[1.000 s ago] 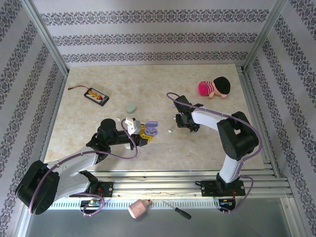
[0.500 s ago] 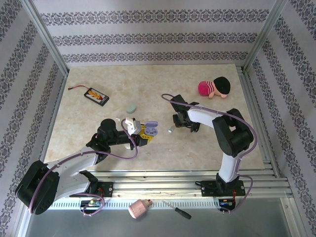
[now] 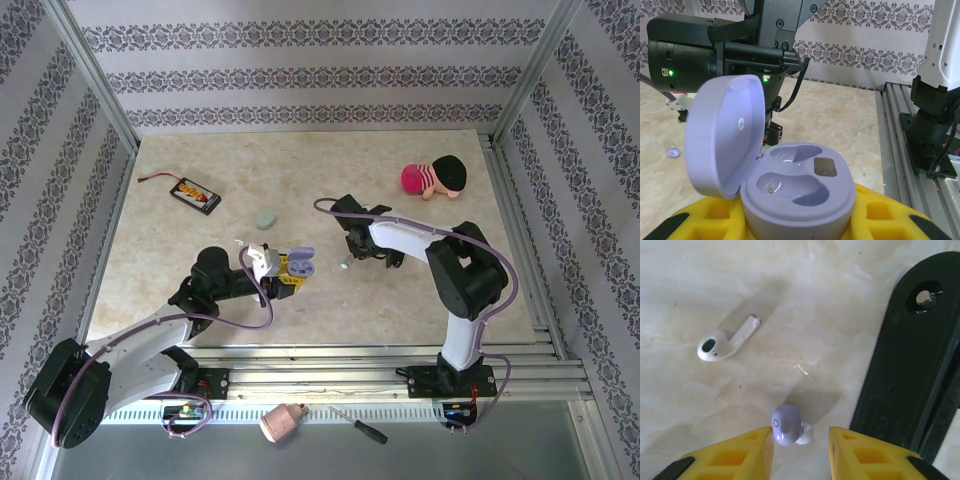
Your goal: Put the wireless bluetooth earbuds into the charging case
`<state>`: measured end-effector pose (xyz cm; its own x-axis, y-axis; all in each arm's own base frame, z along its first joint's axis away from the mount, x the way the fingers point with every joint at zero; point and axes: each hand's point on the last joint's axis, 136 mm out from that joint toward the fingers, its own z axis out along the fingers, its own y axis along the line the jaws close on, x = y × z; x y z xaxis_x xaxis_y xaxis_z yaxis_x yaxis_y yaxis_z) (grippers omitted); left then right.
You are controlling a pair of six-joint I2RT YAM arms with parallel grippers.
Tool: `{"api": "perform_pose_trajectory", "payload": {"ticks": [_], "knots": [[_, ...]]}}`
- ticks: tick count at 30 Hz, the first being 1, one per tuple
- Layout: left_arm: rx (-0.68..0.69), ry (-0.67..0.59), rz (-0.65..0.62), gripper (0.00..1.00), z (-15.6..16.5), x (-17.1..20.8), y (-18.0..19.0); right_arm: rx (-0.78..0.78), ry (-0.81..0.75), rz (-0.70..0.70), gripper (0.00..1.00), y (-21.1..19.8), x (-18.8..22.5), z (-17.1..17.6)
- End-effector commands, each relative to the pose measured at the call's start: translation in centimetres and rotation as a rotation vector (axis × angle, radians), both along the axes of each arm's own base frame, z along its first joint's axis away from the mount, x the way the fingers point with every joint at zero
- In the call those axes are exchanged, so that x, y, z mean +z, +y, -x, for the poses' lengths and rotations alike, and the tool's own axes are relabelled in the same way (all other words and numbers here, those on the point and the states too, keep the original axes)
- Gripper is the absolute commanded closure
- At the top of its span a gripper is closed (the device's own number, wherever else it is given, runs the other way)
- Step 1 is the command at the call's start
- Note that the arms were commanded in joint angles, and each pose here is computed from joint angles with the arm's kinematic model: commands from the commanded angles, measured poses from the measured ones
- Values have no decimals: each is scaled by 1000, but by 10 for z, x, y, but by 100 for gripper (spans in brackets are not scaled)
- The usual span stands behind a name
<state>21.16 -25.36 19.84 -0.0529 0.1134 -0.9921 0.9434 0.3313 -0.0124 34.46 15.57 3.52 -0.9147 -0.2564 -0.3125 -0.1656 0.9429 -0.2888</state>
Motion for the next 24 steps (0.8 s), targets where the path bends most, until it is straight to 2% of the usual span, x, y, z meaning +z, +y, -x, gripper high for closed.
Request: {"api": "perform_pose_trajectory", "payload": {"ticks": [1,8,24], "knots": [[9,-39,-17,86,4,0,3,11,-18,114,68,-10,13,0],[4,-40,-7,86,6,3,3,52,-17,211,71,-3,11,-2],[-6,-41,-9,86,7,3,3,80,19,271,75,4,-3,-10]]}}
